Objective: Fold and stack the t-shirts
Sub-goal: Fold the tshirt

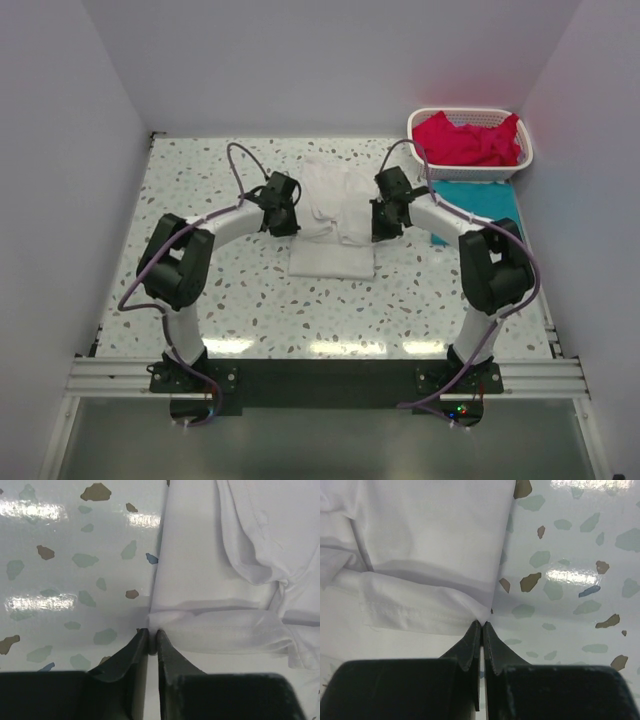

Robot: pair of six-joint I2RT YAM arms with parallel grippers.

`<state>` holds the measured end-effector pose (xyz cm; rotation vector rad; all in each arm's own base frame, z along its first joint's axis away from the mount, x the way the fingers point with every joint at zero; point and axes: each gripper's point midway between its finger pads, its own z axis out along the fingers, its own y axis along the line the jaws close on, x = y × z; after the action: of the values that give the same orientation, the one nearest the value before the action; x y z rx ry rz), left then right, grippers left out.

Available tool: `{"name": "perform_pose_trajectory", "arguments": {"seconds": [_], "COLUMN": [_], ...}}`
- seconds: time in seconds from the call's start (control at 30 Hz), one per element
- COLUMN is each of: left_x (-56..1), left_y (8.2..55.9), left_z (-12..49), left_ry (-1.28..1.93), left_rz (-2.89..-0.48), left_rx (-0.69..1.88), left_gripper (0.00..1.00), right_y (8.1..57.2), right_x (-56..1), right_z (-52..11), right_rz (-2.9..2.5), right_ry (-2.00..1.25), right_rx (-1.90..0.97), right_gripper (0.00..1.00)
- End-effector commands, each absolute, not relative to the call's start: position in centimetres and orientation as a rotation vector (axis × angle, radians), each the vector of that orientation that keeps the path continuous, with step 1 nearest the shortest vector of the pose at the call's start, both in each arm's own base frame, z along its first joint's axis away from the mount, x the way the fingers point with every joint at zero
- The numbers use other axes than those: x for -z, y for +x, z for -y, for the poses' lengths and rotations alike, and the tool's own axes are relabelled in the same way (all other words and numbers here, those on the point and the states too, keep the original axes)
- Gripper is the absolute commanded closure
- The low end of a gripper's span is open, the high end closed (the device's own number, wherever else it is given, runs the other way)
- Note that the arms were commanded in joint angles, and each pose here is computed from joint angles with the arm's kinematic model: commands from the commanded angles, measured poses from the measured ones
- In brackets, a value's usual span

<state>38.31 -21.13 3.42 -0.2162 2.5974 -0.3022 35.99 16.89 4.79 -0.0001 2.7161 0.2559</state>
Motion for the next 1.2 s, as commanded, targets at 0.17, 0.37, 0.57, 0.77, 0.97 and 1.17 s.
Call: {"name": "perform_pose_trajectory", "arguments": {"seconds": [0.17,0.37,0.57,0.77,0.97,1.17], "left_x": [-5.3,-8.8,-10.6,-6.2,-3.2,-1.1], "left_y": [41.4,39.8,35.2,32.1,30.6,29.5], "left_z": [20.7,20.2,23.3,24.8,25.4,24.9], "left_ry": [-0.247,-0.29,-0.143,-0.047,0.026,0.045], "left_rz": [-2.47,-2.396,-2.353,-2.446,-2.494,-2.549], "left_rx": [0.295,0.297,0.243,0.257,0.229,0.194], "left_gripper": [0.58,0.38,0.44,0.65,0.66,0.66], "right_y": [38.9,38.9,37.0,35.1,35.4,35.9], "right_x": [-5.5,-10.5,-11.8,-9.5,-7.1,-4.8], "right_z": [-16.6,-16.8,-19.3,-23.5,-25.3,-25.8], "right_rz": [-2.632,-2.512,-2.442,-2.445,-2.465,-2.503], "right_ry": [-0.038,-0.098,-0.246,-0.364,-0.367,-0.377], "right_rx": [-0.204,-0.191,-0.243,-0.349,-0.414,-0.403], "right_gripper": [0.82,0.57,0.6,0.82,0.9,0.91]}}
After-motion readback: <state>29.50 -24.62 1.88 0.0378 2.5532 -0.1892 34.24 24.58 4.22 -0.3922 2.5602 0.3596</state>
